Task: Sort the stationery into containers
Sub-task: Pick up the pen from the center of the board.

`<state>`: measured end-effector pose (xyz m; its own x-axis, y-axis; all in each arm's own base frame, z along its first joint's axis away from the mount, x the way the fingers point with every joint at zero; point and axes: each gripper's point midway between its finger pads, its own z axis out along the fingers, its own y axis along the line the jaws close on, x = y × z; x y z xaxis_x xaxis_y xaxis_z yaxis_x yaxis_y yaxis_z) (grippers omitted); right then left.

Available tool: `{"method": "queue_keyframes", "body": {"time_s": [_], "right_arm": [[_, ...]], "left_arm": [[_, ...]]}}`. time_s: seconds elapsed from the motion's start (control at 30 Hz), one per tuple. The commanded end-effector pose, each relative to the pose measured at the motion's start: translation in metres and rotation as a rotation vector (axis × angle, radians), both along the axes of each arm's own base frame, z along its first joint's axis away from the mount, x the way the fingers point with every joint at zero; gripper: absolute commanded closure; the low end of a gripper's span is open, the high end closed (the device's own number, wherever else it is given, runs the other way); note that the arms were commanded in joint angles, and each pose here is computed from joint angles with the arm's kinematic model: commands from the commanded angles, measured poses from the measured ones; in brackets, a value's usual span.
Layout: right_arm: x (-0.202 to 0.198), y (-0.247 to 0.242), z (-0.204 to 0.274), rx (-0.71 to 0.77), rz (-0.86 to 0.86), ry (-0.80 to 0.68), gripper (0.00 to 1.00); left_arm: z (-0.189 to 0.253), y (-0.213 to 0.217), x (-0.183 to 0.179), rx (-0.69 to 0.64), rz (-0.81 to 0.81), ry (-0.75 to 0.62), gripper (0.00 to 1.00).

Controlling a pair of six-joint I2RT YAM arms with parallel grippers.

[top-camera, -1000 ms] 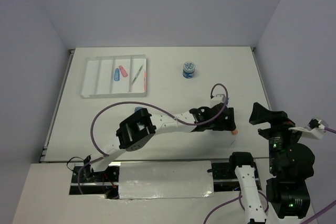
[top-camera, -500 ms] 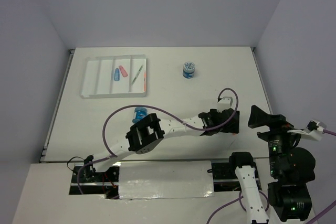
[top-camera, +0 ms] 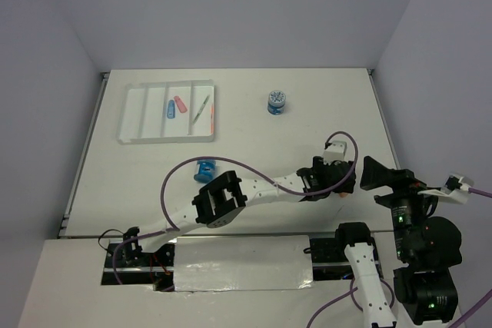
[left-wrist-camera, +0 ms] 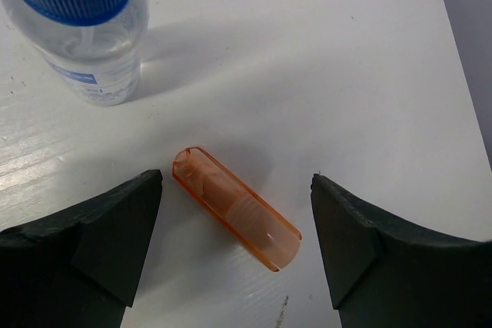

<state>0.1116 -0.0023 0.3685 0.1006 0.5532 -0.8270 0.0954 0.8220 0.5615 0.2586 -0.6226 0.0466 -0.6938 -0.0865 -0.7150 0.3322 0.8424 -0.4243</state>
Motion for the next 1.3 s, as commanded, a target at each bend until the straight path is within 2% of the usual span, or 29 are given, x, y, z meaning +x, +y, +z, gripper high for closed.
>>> {"method": "queue_keyframes", "body": {"time_s": [0.0, 0.17, 0.27, 0.33, 0.57, 1.03, 1.2, 1.27], "right_arm": [[-0.002, 0.003, 0.011, -0.019, 0.024, -0.052, 0.00], [-0.007, 0.003, 0.015, -0.020, 0.025, -0.067, 0.00], [-0.009, 0.002, 0.018, -0.016, 0.026, -0.076, 0.00], [-0.011, 0.003, 0.020, -0.016, 0.029, -0.081, 0.00], [-0.013, 0.004, 0.024, -0.014, 0.035, -0.092, 0.00], [-0.014, 0.008, 0.030, -0.005, 0.060, -0.109, 0.00], [-0.016, 0.009, 0.033, -0.004, 0.065, -0.112, 0.00], [-0.015, 0.010, 0.032, -0.001, 0.076, -0.114, 0.00]], "left_arm": [[-0.046, 0.015, -0.007, 0.141, 0.001, -0.006, 0.09], [-0.057, 0.019, -0.013, 0.171, -0.006, 0.000, 0.17], [-0.062, 0.022, -0.016, 0.188, -0.011, 0.004, 0.29], [-0.065, 0.025, -0.019, 0.200, -0.012, 0.006, 0.30], [-0.059, 0.035, -0.021, 0.215, -0.003, -0.002, 0.45], [-0.052, 0.057, -0.022, 0.291, -0.007, -0.041, 0.50], [-0.055, 0.080, -0.021, 0.373, -0.014, -0.074, 0.50], [-0.055, 0.091, -0.022, 0.400, -0.038, -0.083, 0.47]]}}
